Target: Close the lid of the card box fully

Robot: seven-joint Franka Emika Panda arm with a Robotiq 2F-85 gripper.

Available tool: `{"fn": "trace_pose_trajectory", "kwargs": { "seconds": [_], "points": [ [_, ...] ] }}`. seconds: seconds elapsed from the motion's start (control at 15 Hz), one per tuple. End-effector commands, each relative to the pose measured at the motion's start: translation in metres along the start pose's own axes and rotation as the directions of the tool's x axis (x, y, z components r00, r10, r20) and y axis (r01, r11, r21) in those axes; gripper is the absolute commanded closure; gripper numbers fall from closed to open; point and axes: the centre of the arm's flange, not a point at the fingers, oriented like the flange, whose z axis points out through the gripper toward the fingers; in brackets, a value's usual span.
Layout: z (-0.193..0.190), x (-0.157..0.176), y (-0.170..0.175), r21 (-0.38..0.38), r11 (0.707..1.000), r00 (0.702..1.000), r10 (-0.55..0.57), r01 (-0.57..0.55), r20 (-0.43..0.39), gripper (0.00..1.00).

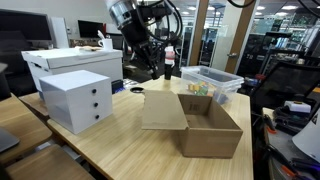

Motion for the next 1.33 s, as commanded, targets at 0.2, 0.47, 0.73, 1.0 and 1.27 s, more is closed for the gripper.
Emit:
{"fn": "trace_pose_trajectory", "kwargs": {
  "seconds": [0.2,0.47,0.73,1.0,1.27],
  "points": [
    [0.029,0.016,0.023,0.119,0.983,0.944,-0.098,0.141,-0.315,0.98],
    [0.044,0.025,0.006,0.151,0.954,0.87,-0.164,0.26,-0.464,0.98],
    [0.074,0.028,-0.004,0.148,0.925,0.818,-0.224,0.349,-0.53,0.98],
    [0.105,0.014,0.001,0.139,0.934,0.894,-0.26,0.329,-0.365,0.98],
    [0.11,-0.006,0.016,0.092,0.973,0.97,-0.2,0.214,-0.141,0.98]
  ]
}}
